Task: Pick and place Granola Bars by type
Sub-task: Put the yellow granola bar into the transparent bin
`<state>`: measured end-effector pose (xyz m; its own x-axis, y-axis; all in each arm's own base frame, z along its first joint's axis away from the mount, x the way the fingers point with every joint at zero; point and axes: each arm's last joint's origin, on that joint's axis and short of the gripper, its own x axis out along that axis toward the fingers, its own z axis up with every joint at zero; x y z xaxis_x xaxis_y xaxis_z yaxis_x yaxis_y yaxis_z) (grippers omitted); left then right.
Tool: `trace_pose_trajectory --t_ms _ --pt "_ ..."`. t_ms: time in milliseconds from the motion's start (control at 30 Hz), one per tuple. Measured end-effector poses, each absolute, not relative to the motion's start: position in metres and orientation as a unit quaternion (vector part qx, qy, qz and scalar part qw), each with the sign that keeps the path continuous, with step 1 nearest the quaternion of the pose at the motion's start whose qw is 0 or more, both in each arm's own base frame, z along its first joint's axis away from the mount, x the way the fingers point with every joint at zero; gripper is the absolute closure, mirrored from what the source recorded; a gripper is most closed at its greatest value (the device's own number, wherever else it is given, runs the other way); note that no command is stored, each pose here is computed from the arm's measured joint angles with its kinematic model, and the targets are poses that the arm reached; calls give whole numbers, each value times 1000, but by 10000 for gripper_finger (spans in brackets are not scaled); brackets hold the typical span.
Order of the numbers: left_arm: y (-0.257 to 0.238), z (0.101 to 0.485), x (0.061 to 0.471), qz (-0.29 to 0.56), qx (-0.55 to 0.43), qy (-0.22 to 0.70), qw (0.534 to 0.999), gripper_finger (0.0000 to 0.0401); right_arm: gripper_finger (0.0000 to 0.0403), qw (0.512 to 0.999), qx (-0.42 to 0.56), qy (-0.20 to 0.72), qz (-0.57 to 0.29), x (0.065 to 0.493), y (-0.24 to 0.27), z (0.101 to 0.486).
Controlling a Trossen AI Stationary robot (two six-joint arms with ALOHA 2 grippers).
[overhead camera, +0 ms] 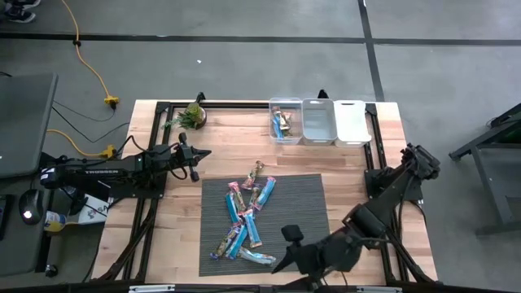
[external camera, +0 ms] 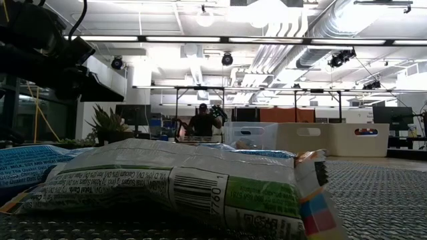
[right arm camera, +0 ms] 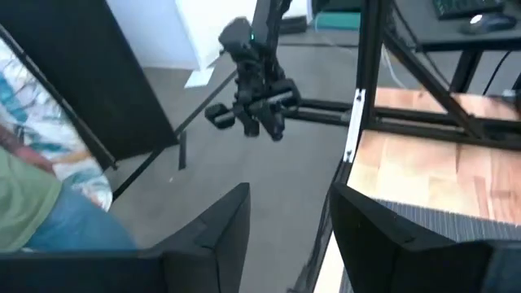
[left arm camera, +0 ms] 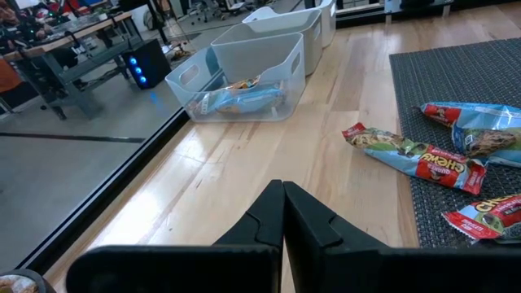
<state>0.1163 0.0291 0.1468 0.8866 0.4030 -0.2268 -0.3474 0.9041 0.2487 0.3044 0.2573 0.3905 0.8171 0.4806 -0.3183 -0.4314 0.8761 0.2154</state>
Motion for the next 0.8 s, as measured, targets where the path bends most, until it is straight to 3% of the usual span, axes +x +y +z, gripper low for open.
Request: trace_pose_trajectory --t_ms 433,800 --pt "29 147 116 192 101 138 966 400 249 961 122 81 235 348 277 369" --pt "29 147 116 193 101 138 966 400 249 958 158 143 192 390 264 321"
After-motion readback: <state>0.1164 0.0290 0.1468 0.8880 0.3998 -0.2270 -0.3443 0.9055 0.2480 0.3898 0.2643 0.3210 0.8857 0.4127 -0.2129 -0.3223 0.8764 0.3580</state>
